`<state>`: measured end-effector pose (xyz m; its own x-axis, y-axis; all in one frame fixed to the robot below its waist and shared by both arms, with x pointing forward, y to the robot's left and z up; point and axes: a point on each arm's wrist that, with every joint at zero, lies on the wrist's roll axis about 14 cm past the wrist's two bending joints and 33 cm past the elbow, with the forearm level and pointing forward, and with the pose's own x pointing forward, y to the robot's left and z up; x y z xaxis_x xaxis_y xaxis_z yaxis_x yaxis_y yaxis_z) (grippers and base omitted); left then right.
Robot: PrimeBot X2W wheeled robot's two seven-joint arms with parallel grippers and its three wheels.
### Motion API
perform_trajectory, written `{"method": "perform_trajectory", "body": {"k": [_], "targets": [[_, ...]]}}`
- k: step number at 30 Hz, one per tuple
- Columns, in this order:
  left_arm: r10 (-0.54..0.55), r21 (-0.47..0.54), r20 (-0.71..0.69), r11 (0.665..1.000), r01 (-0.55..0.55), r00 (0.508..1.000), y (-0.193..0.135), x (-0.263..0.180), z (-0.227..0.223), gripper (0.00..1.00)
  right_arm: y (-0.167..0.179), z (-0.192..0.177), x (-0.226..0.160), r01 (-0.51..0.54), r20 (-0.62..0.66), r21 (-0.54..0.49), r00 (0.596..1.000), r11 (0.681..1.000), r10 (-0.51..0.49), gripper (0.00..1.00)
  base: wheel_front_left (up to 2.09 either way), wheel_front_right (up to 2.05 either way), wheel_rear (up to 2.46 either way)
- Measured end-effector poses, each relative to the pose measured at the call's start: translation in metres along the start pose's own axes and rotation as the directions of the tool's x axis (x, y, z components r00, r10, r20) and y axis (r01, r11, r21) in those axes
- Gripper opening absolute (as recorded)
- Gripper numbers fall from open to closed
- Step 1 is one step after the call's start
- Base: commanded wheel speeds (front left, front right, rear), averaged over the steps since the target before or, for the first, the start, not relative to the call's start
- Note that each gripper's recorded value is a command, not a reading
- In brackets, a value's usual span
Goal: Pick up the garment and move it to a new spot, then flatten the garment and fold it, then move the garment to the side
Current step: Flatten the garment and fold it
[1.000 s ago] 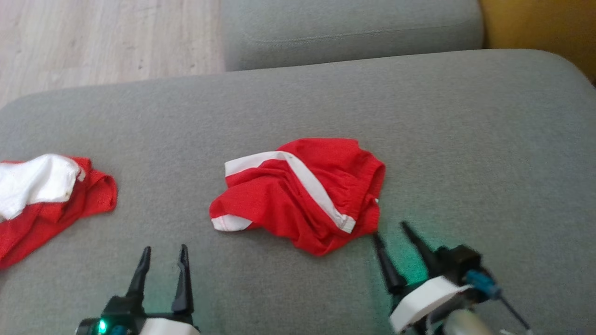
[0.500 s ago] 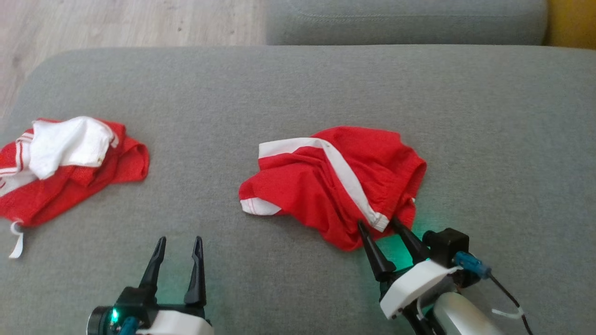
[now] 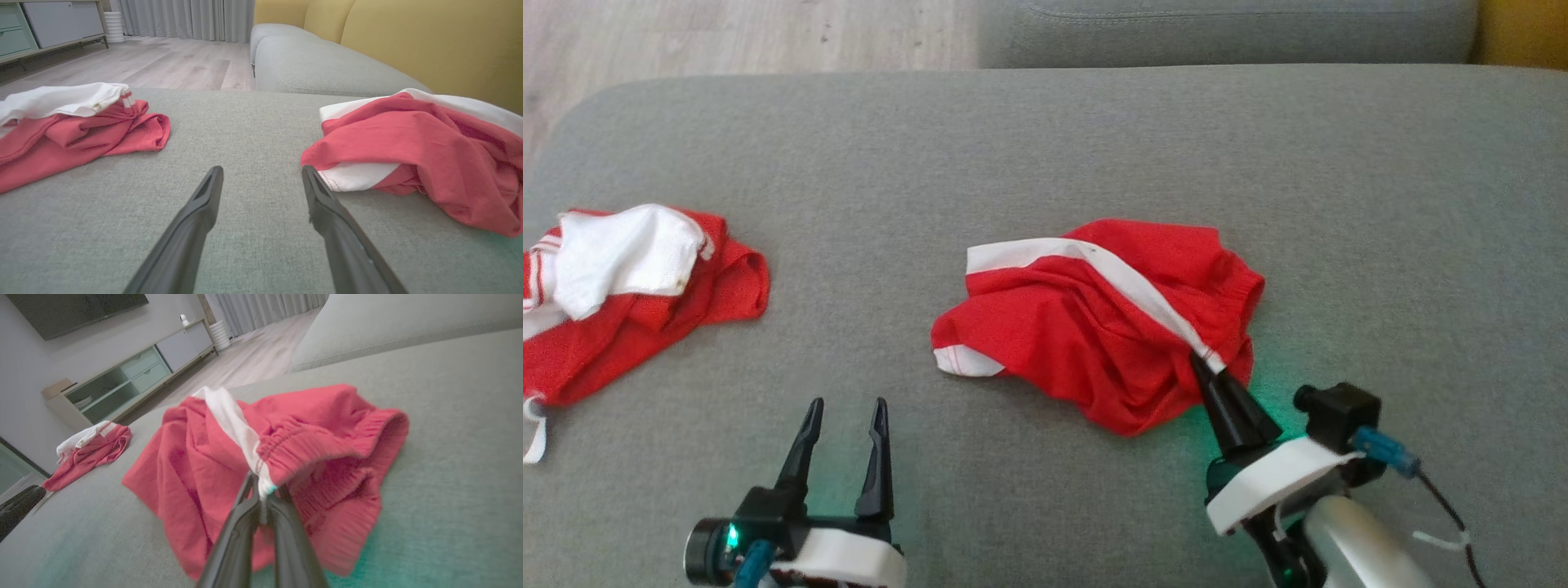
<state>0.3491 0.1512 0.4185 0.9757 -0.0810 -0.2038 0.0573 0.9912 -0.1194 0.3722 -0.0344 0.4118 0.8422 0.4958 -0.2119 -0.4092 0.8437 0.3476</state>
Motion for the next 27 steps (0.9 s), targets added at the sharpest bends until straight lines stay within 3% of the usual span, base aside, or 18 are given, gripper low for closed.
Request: {"method": "perform_trajectory", "body": {"k": [5,10,19,27], "targets": [[-0.04,0.002,0.014,0.999,0.04,0.999,-0.011,0.009,0.006,1.0,-0.016,0.021,-0.009,0.05,0.072,0.008,0.996,0.999,-0.051,0.0,0.0,0.0,0.0],[-0.122,-0.045,0.029,0.991,0.123,0.992,-0.033,0.024,0.013,1.0,-0.038,0.014,-0.032,0.102,0.053,-0.051,0.994,0.994,-0.099,0.0,0.0,0.0,0.0],[-0.324,-0.147,0.035,0.934,0.325,0.945,-0.097,0.054,0.023,1.0,-0.063,0.006,-0.053,0.167,0.022,-0.111,0.986,0.98,-0.165,0.0,0.0,0.0,0.0],[-0.385,-0.118,0.072,0.913,0.391,0.92,-0.119,0.075,0.048,1.0,-0.103,-0.014,-0.075,0.288,-0.041,-0.144,0.954,0.947,-0.297,0.0,0.0,0.0,0.0]]}}
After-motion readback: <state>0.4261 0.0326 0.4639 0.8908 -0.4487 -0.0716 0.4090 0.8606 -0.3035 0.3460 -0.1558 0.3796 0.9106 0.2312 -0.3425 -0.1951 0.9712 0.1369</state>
